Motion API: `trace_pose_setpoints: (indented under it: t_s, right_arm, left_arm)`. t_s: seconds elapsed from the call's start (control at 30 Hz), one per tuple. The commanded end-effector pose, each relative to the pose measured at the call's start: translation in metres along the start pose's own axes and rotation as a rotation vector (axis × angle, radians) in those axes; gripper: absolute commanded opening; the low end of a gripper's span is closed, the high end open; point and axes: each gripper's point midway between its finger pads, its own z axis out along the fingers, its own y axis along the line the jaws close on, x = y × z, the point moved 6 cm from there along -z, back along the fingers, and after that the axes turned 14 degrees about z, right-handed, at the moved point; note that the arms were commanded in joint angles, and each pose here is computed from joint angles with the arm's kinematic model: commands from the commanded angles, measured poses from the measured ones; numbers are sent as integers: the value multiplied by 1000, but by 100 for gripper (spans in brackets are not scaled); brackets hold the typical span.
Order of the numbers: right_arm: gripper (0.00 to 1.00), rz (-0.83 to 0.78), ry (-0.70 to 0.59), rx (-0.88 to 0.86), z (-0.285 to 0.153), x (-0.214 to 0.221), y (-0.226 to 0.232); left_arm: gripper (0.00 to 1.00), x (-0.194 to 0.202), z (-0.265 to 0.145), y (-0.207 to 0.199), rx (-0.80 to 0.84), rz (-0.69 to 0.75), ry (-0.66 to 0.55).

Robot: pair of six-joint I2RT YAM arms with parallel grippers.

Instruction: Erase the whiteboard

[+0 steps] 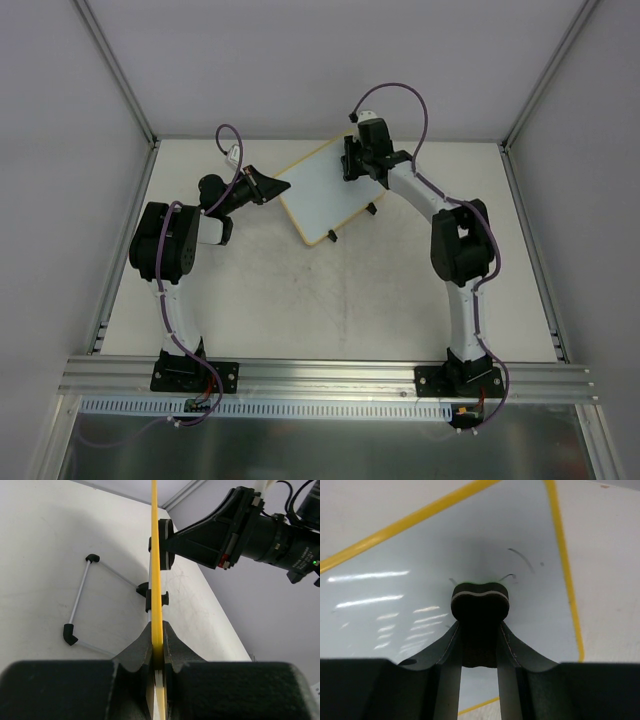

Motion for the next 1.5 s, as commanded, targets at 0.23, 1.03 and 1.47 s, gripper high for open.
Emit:
trace_pose_setpoints:
  t_s: [0.23,1.03,1.47]
  right_arm:
    - [0,-53,265,-300,-14,91,99]
    - [0,159,185,-175,6,34,-20]
    - [0,134,147,-146,6,14,-33]
  left_arm:
    - [0,-9,2,-29,196,206,-15]
    - [0,-9,0,-31,205,210,-9]
    - [0,-4,-7,-30,247,169,9]
